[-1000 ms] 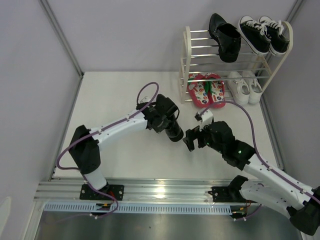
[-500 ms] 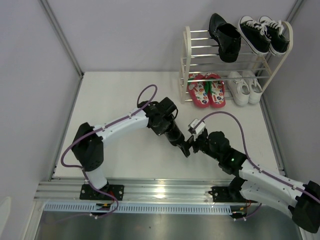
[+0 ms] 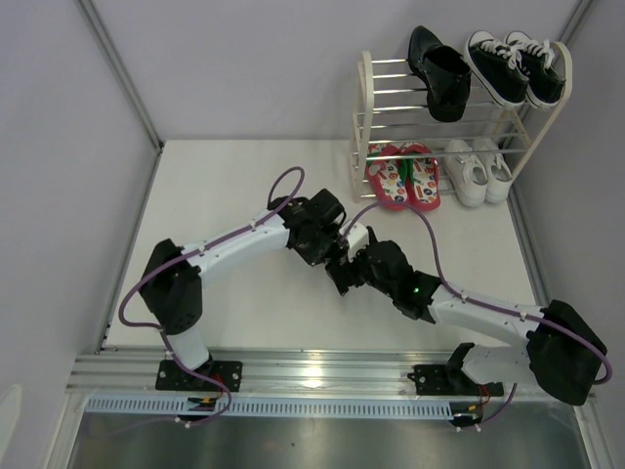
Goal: Place and organize the shoes onto the shoe shelf
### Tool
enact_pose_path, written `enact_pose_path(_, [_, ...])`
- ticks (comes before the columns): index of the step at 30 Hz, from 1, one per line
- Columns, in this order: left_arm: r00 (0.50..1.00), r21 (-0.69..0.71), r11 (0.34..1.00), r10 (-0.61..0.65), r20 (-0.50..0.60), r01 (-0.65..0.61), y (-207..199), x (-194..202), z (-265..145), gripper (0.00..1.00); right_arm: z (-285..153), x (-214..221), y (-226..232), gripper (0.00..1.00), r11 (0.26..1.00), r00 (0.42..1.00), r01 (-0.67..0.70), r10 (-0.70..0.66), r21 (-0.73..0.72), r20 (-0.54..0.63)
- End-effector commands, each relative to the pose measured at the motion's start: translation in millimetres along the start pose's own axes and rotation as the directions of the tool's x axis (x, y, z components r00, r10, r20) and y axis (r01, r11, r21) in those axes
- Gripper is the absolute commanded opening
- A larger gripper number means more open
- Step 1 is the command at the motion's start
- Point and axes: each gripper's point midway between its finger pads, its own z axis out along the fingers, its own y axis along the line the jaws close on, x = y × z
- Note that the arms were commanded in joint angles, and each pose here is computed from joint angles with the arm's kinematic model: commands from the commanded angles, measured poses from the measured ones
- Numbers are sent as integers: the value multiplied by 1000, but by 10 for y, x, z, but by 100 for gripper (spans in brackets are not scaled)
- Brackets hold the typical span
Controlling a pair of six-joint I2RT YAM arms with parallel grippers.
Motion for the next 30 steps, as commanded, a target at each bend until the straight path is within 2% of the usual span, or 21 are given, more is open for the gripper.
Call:
enact_pose_path(1, [997, 133, 988, -75, -24, 78, -281, -49, -300, 0, 97, -297, -64, 99, 998, 996, -27, 23, 54, 85])
enact_pose_path(9, [996, 168, 982, -87, -38, 92, -298, -52, -397, 0, 213, -40, -82, 99, 995, 999, -33, 31, 94, 17])
enact_pose_path(15, [995, 187, 979, -75, -68, 86, -327, -7, -451, 1, 263, 23, -150, 98, 989, 999, -44, 41, 143, 24])
enact_pose_path(18, [995, 197, 977, -63, -75, 76, -323, 17, -467, 0, 309, 14, -139, 87, 990, 999, -31, 28, 137, 28])
enact_pose_path(21, [995, 202, 977, -54, -79, 69, -314, 31, -454, 0, 377, 16, -120, 61, 991, 1000, -20, 18, 129, 14])
enact_pose_path(22, [996, 201, 977, -51, -79, 66, -308, 32, -449, 1, 398, 27, -109, 41, 992, 1000, -11, 11, 123, 3])
enact_pose_path(24, [997, 209, 976, -40, -67, 54, -319, 11, -472, 1, 425, 27, -112, 22, 992, 1000, -2, 5, 125, -19])
enact_pose_path(25, [998, 206, 977, -35, -61, 47, -305, 7, -466, 1, 435, 53, -139, 4, 990, 1000, -4, 8, 143, -30])
enact_pose_path(26, [998, 214, 976, -31, -55, 43, -312, -7, -494, 1, 431, 61, -163, 0, 988, 999, -3, 8, 155, -35])
enact_pose_path(28, [999, 211, 977, -23, -33, 29, -287, -48, -501, 2, 395, 46, -198, 0, 985, 1000, -7, 12, 175, -27])
enact_pose_path(29, [1000, 218, 976, -15, -23, 20, -288, -75, -532, 8, 375, 29, -222, 0, 982, 1000, -9, 13, 188, -20])
enact_pose_path(30, [1000, 205, 979, -11, -11, 13, -249, -99, -529, 28, 351, 65, -229, 0, 982, 1000, -6, 11, 190, -25])
